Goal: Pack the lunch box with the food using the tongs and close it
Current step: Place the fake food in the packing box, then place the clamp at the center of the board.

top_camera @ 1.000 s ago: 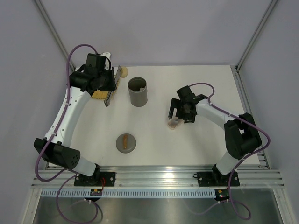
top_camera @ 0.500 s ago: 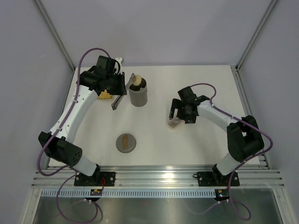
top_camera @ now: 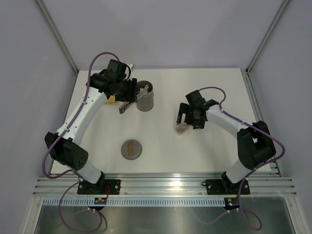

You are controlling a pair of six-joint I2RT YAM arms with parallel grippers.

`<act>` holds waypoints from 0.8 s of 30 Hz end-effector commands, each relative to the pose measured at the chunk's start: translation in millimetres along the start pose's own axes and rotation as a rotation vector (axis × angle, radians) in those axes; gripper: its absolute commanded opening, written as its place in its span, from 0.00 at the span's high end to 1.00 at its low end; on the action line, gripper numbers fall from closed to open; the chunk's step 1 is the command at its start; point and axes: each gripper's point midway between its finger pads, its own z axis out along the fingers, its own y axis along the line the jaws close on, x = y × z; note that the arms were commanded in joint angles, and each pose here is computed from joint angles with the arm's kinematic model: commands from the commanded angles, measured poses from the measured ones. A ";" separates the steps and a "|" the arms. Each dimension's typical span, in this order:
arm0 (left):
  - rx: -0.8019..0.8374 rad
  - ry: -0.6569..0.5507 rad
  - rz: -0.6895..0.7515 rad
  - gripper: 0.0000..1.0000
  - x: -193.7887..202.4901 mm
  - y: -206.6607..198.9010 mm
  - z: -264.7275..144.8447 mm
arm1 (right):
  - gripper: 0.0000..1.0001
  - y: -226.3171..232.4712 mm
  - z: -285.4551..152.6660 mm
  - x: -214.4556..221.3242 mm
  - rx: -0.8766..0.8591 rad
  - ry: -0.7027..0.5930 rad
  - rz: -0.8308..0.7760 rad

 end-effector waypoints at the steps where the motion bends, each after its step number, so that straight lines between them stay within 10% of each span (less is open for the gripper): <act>1: 0.031 -0.122 0.014 0.51 -26.9 -11.2 -29.6 | 0.00 6.8 -10.5 -5.6 -0.022 -0.042 0.001; 15: -0.078 -0.297 0.007 0.81 -38.8 9.9 -91.6 | 0.01 6.3 -12.1 -4.5 -0.025 -0.048 0.002; 24: -0.285 -0.200 -0.126 0.97 11.7 89.0 -41.2 | 0.01 8.7 -17.9 -5.7 -0.042 -0.056 -0.001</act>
